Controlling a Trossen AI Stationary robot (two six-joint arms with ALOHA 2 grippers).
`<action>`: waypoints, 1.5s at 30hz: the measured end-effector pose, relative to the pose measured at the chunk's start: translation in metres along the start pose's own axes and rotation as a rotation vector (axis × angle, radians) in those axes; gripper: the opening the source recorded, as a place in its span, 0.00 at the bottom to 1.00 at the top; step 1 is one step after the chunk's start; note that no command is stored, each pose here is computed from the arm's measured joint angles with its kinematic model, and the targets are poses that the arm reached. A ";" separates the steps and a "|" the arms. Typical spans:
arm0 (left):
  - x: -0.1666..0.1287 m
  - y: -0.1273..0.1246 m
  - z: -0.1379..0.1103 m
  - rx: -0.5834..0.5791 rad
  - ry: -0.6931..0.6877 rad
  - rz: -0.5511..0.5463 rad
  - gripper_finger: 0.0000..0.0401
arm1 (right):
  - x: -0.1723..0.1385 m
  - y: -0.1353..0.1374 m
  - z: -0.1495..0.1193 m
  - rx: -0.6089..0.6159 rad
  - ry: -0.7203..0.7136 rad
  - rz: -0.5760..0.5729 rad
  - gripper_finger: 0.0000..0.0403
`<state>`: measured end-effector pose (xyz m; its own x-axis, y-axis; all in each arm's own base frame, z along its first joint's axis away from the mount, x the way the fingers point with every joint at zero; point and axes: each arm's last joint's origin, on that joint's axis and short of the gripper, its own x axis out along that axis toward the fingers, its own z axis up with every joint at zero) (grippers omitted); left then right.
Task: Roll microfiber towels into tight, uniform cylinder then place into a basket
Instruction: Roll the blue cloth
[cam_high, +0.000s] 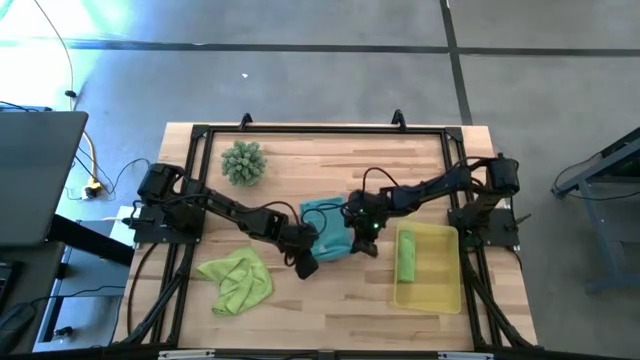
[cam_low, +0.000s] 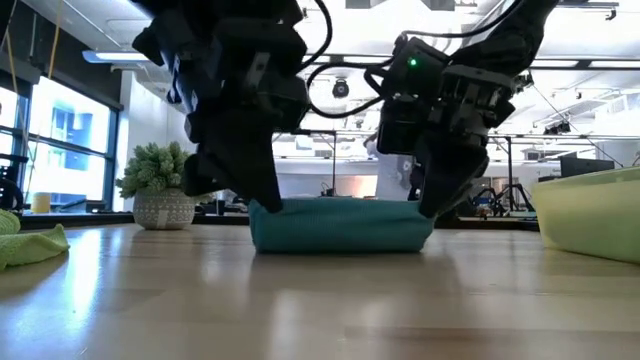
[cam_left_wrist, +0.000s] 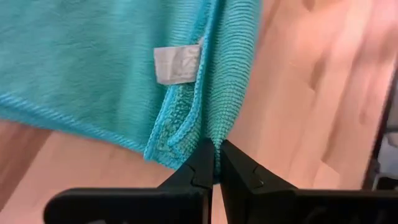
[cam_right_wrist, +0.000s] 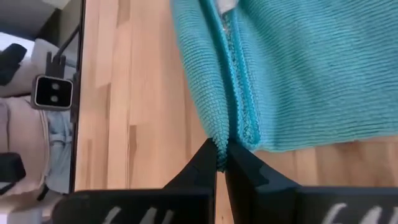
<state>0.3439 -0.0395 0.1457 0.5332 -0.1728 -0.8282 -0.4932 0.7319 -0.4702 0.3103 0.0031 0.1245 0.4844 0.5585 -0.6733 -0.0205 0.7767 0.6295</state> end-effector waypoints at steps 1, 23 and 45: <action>0.000 0.002 0.000 -0.017 -0.003 0.021 0.01 | -0.001 -0.001 0.001 0.004 -0.004 0.000 0.01; -0.003 -0.011 -0.001 -0.148 0.028 -0.100 0.01 | -0.009 -0.008 0.004 0.075 0.011 0.120 0.01; 0.021 0.007 -0.012 -0.156 -0.093 0.197 0.01 | -0.015 -0.015 0.010 -0.192 -0.057 -0.179 0.19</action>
<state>0.3437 -0.0457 0.1213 0.4741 0.0294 -0.8800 -0.6894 0.6341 -0.3502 0.3120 -0.0198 0.1288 0.5439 0.3944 -0.7407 -0.0933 0.9056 0.4137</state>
